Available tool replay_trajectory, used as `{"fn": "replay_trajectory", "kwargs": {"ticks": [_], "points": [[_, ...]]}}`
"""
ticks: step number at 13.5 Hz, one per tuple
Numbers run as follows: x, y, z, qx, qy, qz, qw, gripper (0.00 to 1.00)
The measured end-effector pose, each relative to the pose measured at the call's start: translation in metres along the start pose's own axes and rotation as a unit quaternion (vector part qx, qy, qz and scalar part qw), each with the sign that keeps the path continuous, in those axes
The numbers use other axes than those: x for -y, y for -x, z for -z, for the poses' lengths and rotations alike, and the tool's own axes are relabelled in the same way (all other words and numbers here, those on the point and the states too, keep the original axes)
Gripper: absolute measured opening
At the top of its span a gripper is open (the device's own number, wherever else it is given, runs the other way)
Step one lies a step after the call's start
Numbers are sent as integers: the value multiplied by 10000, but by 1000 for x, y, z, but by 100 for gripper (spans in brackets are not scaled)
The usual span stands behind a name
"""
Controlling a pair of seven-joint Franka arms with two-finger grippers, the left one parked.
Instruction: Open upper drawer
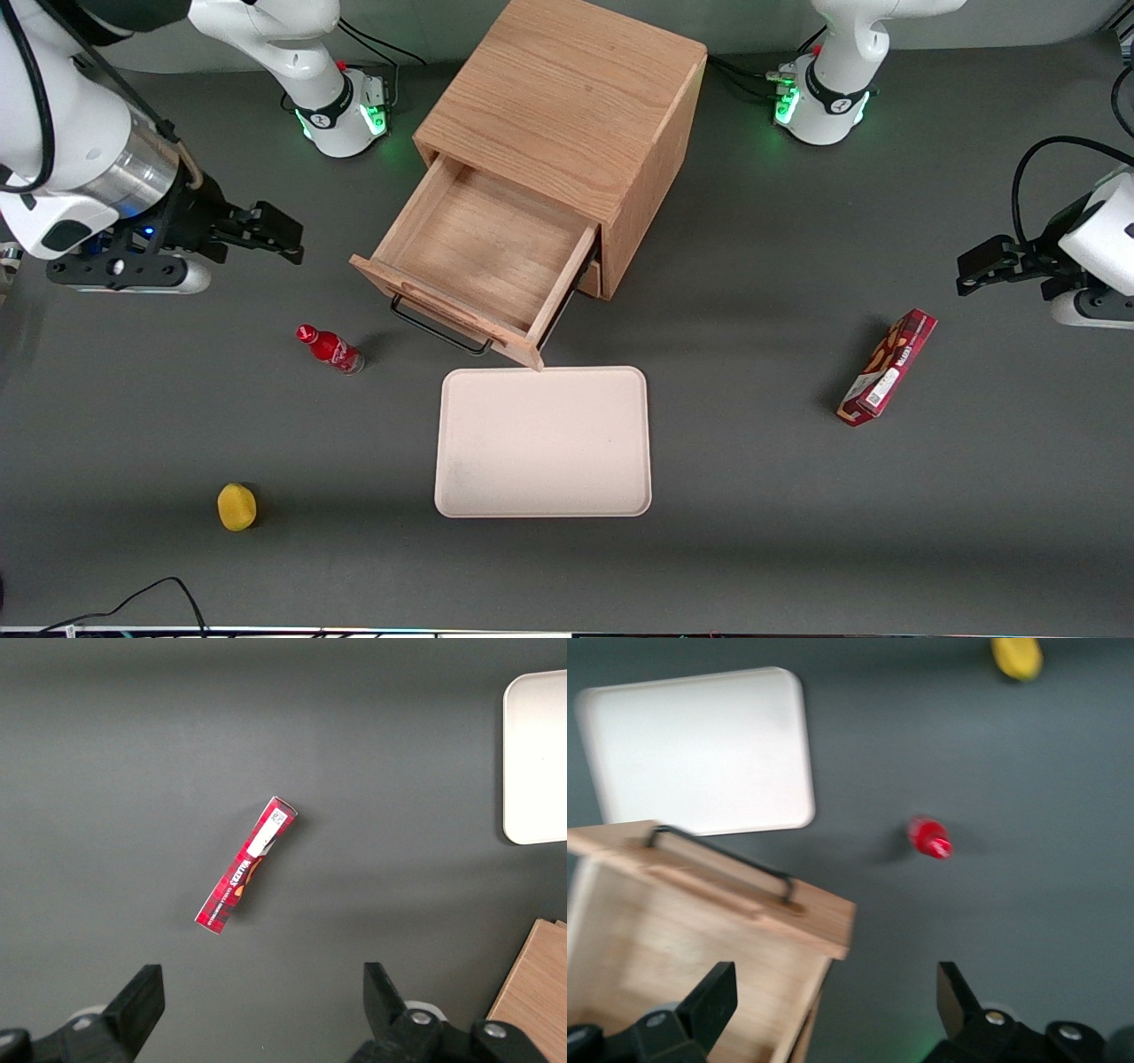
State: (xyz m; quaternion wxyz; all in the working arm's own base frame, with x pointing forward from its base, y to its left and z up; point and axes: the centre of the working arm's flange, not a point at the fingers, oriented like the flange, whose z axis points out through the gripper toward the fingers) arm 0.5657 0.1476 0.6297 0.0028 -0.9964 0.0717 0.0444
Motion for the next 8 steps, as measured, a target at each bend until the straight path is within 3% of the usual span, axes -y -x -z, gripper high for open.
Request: {"fn": "replay_trajectory", "kwargs": {"ticks": [2,5,8], "points": [[-42,-5,-23,-15,76,-193,9998,100],[-100,3,-53,-87,-121,-252,9996,100],[-106,17,-51,-175,-141,-249,9994,100]]}}
